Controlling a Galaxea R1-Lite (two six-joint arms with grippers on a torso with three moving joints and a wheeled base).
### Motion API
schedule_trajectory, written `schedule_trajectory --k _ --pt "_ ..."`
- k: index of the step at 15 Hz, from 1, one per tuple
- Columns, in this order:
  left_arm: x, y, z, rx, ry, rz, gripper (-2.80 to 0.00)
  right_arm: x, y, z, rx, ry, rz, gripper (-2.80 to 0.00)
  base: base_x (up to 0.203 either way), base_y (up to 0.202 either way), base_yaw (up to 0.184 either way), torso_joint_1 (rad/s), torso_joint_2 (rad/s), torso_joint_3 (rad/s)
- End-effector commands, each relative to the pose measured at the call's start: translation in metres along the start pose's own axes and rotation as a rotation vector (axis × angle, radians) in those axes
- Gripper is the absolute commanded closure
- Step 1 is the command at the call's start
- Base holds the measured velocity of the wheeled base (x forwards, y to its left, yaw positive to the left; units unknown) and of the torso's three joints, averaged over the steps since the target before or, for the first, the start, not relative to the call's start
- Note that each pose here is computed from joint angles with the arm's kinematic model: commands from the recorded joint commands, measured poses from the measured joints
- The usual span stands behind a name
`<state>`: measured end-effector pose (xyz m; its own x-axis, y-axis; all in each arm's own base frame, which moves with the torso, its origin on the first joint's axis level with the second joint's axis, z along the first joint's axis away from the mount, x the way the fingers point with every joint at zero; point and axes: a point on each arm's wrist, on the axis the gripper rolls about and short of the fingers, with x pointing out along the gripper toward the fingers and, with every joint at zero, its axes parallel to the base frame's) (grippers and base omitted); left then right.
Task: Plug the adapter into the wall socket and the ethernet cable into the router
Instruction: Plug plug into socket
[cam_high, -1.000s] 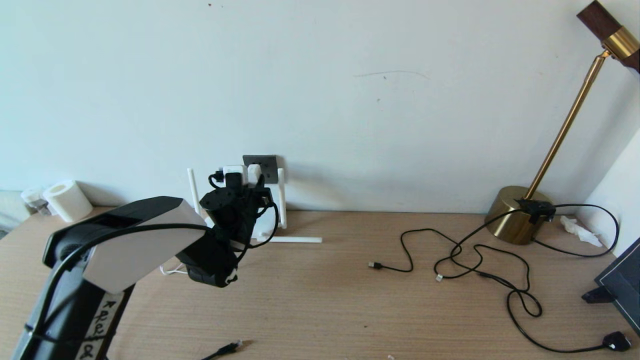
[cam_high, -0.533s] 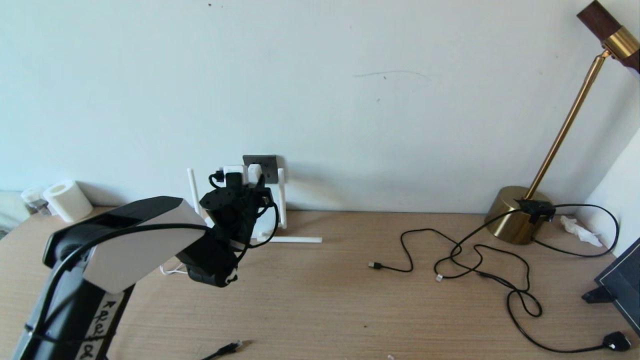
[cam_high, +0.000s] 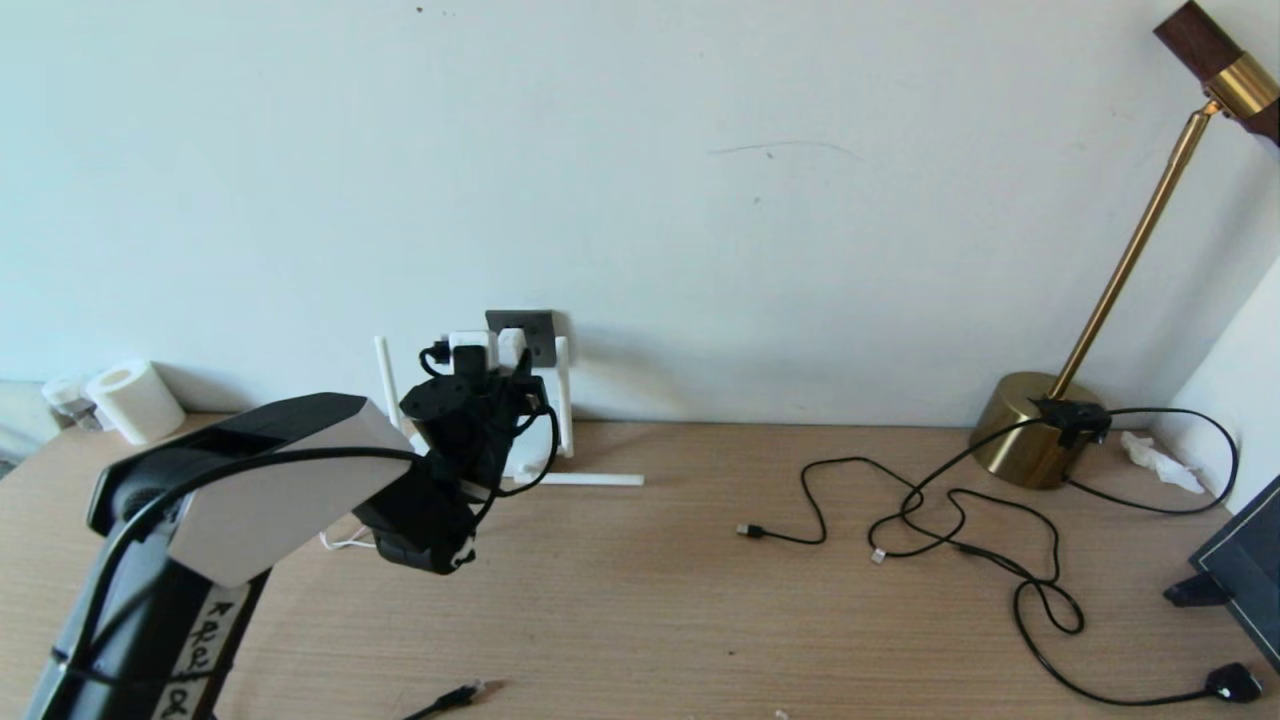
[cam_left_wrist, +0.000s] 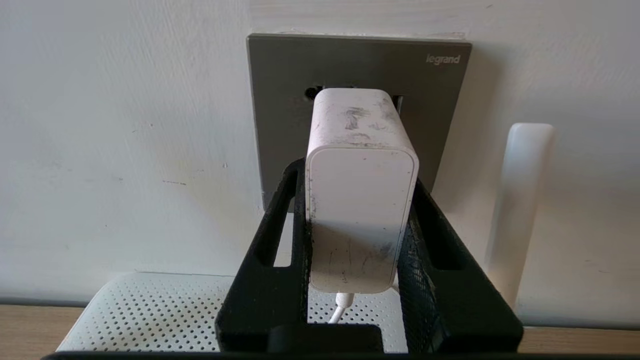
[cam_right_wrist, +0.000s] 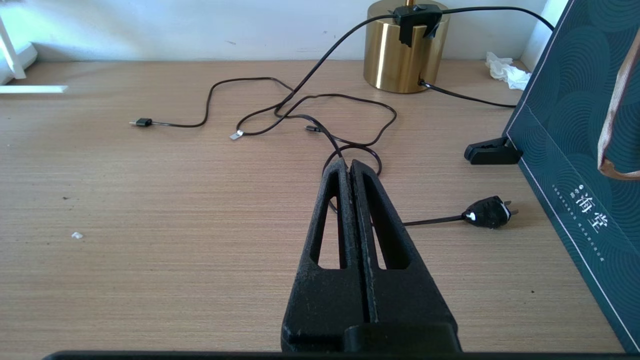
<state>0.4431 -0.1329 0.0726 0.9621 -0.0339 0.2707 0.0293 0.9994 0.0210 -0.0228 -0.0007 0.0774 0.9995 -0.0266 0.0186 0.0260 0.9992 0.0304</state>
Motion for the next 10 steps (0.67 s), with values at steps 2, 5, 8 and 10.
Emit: schedule_trajectory --k 2,5,8,10 --pt "-0.0001 -0.0001 0.0001 0.002 -0.007 -0.006 0.0 0.0001 0.0 0.0002 0.001 0.0 0.0 0.0 0.0 0.0 0.0 0.0 0.0 0.0" --pt "-0.0003 -0.0007 0.0002 0.006 -0.007 -0.007 0.0 0.0 0.0 0.0001 0.001 -0.001 0.0 0.0 0.0 0.0 0.0 0.0 0.0 0.0" --pt "-0.0001 0.0001 0.0001 0.008 -0.007 0.0 0.0 0.0 0.0 0.0001 0.0 -0.001 0.0 0.0 0.0 0.0 0.0 0.0 0.0 0.0" --pt "-0.0001 0.0001 0.0001 0.006 -0.006 0.003 0.0 0.0001 0.0 0.0 0.001 0.002 -0.001 0.0 0.0 0.0 0.0 0.0 0.0 0.0"
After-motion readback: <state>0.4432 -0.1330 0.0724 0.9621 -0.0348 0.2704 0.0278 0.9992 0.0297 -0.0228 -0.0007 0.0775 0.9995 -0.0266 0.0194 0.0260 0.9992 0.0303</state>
